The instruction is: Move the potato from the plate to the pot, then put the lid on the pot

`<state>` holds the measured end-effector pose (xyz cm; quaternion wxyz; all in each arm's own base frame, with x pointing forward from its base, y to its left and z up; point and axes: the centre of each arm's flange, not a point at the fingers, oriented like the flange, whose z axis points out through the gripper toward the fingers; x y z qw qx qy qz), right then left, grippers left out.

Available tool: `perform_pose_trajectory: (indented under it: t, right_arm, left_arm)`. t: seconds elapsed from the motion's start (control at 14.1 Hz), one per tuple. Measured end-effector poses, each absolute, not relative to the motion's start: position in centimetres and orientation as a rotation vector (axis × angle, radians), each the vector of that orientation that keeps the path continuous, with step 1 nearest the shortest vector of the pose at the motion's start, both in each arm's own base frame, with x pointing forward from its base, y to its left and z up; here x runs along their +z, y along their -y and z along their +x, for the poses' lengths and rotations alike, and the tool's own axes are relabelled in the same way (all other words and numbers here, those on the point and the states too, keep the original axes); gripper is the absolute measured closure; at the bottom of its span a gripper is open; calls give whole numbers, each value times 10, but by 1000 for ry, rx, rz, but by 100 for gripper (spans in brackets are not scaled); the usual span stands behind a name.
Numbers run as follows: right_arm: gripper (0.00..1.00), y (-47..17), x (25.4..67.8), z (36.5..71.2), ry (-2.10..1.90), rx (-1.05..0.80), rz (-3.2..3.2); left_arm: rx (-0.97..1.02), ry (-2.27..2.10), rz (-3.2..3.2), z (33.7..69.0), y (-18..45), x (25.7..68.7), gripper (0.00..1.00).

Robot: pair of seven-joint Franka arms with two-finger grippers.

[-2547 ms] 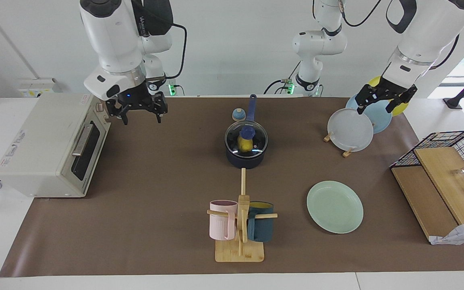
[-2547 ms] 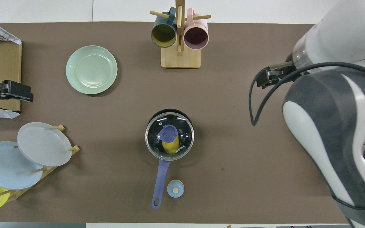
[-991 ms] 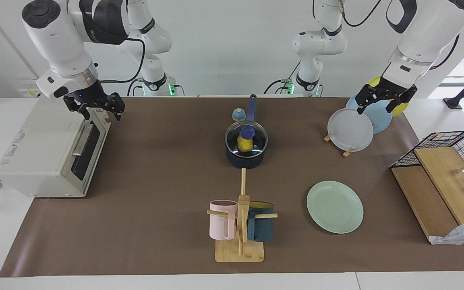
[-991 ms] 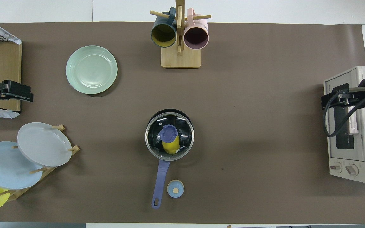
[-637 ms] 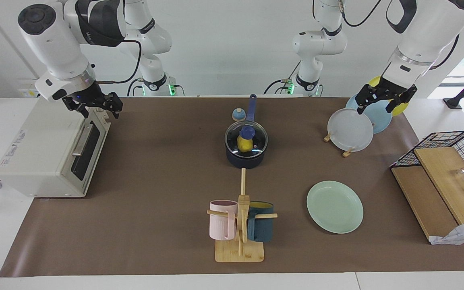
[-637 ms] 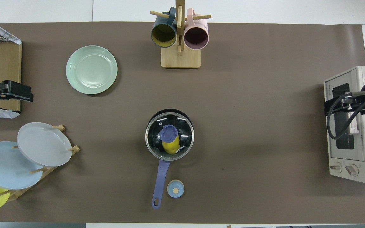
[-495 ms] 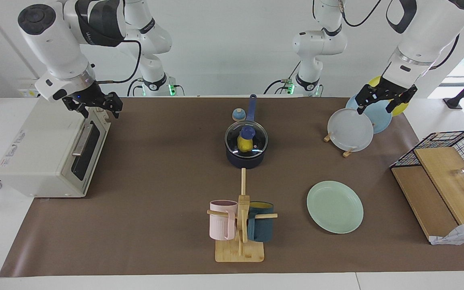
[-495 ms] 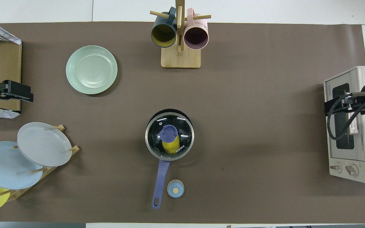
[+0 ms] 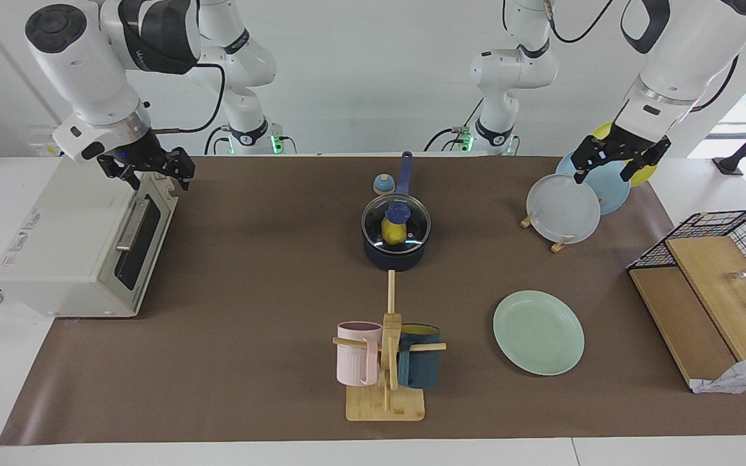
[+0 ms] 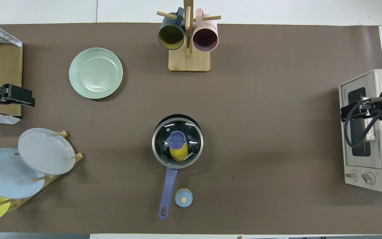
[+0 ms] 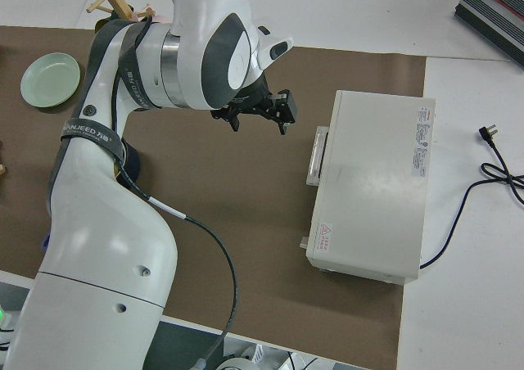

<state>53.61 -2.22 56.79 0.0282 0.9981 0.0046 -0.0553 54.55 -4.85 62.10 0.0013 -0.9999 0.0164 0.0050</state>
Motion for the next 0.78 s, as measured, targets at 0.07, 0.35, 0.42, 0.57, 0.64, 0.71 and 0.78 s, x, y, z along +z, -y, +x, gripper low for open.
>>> perform_pose_trajectory:
  t: [0.07, 0.35, 0.42, 0.57, 0.64, 0.71, 0.78]
  right_arm:
    - [0, 22, 569, 536, -14, -166, 3081]
    - [0, 21, 576, 534, -16, -141, 3085]
    - [0, 20, 577, 535, -15, -115, 3095]
    - [0, 18, 580, 539, -13, -64, 3116]
    - [0, 18, 581, 540, -12, -53, 3120]
    - [0, 18, 581, 540, -11, -49, 3121]
    - [0, 18, 581, 540, -11, -47, 3121]
  left_arm:
    - [16, -51, -3138, 545, 48, 621, 0]
    - [16, -51, -3138, 545, 48, 621, 0]
    - [16, -51, -3138, 545, 48, 621, 0]
    - [16, -51, -3138, 545, 48, 621, 0]
    - [16, -51, -3138, 545, 48, 621, 0]
    - [16, -51, -3138, 545, 48, 621, 0]
    - [16, -51, -3138, 545, 48, 621, 0]
